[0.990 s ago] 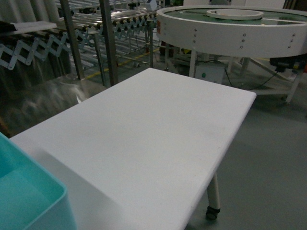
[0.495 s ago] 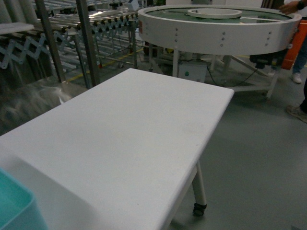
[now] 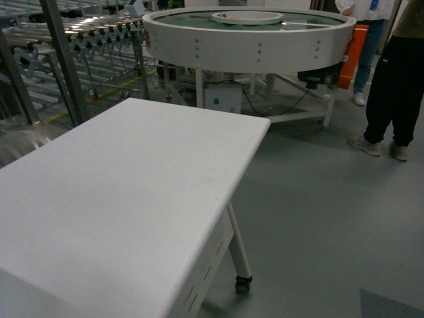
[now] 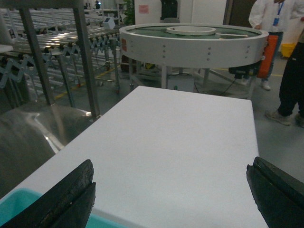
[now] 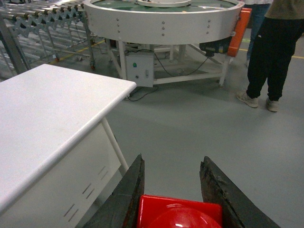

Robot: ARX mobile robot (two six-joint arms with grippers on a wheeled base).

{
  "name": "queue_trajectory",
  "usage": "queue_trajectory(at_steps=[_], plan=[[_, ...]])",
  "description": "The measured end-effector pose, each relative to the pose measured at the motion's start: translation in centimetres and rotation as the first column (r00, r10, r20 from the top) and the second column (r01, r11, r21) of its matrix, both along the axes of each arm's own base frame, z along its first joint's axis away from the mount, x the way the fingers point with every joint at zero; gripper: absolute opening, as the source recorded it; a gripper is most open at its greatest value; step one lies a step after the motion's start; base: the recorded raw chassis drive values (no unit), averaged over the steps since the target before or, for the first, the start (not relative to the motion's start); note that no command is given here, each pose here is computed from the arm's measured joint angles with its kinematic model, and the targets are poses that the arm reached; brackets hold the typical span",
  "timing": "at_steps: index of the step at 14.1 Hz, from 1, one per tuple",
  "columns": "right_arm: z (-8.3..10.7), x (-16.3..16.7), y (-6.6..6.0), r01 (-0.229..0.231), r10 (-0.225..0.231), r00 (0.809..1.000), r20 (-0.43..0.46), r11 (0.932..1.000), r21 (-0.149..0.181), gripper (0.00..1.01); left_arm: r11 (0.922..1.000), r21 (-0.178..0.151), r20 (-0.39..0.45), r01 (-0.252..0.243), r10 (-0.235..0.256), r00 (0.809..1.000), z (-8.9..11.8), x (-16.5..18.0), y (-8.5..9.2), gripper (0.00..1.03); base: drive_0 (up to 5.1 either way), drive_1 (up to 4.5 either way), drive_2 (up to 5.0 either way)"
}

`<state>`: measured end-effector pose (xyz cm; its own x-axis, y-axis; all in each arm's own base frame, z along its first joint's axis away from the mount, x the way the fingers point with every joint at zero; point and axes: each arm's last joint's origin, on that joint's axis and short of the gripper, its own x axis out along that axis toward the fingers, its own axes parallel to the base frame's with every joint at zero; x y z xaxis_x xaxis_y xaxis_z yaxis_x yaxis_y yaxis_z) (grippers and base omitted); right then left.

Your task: Pick red block from blue box to shelf

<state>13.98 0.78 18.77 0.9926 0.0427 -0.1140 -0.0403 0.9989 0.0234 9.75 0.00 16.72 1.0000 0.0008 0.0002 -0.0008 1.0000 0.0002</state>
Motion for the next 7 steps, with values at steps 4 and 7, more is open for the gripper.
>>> queue_trajectory(at_steps=[4,7], plan=[[0.0,0.0,0.0,0.0,0.0,1.0,0.0,1.0,0.0,0.29,1.0,0.0,0.0,0.0,0.0,1.0,0.0,0.0,0.0,0.98,-1.5,-1.53,-1.5],[0.04,-0.02,0.0,0.0,0.0,1.0,0.003,1.0,0.0,0.29,1.0,0.0,0.005,0.0,0.0,1.0,0.05,0.0,0.0,0.98,-1.5,-1.52,-1.5]])
